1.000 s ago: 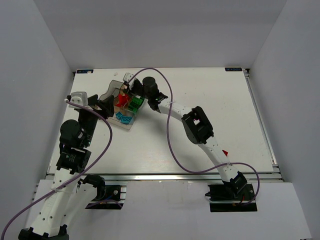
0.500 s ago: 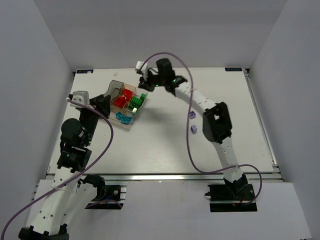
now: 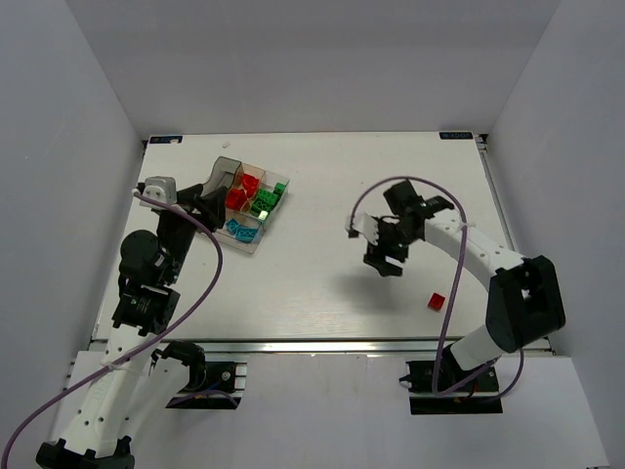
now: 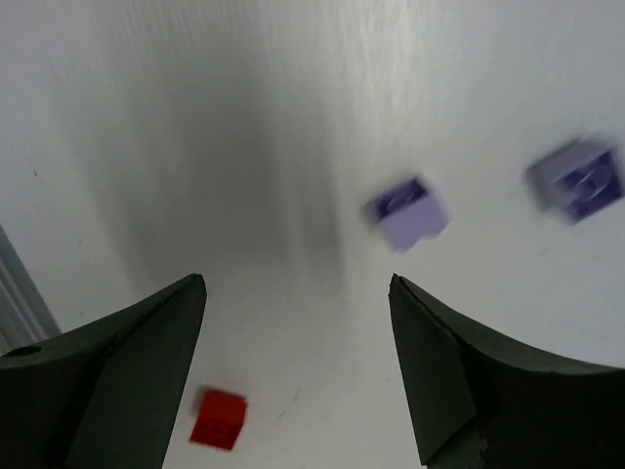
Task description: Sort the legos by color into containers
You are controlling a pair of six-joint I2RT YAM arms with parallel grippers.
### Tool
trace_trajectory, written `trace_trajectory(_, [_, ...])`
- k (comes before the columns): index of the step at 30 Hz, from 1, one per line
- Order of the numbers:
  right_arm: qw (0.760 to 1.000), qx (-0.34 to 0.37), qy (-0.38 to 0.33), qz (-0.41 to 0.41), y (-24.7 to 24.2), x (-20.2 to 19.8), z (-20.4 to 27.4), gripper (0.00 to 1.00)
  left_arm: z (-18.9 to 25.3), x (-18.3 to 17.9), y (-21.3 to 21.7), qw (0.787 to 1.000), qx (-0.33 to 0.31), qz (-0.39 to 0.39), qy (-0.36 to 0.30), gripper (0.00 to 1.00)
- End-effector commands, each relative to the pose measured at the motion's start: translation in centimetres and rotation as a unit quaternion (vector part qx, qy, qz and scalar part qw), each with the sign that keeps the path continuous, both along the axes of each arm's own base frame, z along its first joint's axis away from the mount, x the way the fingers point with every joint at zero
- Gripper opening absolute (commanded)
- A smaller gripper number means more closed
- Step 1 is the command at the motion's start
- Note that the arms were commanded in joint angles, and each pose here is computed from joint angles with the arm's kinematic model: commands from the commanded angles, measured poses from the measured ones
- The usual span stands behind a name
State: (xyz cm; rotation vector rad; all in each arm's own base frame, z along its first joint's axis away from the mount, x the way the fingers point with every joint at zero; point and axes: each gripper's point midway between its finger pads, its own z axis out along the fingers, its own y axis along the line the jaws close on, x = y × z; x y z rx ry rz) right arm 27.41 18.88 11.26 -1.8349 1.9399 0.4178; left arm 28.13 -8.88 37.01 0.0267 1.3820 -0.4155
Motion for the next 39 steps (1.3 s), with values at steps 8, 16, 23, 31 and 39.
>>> trace_trajectory(8, [0.979,-0.133,0.057,-0.146,-12.3,-5.9,-3.3,0.80,-0.3,0.0,0.0,1.000,0.001,-0.003,-0.002,0.67])
trace_trajectory(16, [0.955,-0.189,0.112,-0.199,-14.9,-8.1,-6.7,0.81,-1.0,0.5,0.2,1.000,0.012,0.009,0.008,0.67])
trace_trajectory(23, [0.938,-0.223,0.130,-0.232,-16.5,-8.8,-8.4,0.84,-1.3,0.7,0.1,1.000,0.014,0.009,0.012,0.68])
trace_trajectory(31, [0.931,-0.242,0.126,-0.241,-17.3,-8.8,-9.8,0.68,-1.4,0.7,0.3,1.000,0.016,0.014,0.012,0.68])
trace_trajectory(39, [0.957,-0.203,0.081,-0.192,-15.2,-4.9,-6.1,0.09,-1.4,0.8,0.3,1.000,0.015,0.014,0.012,0.68])
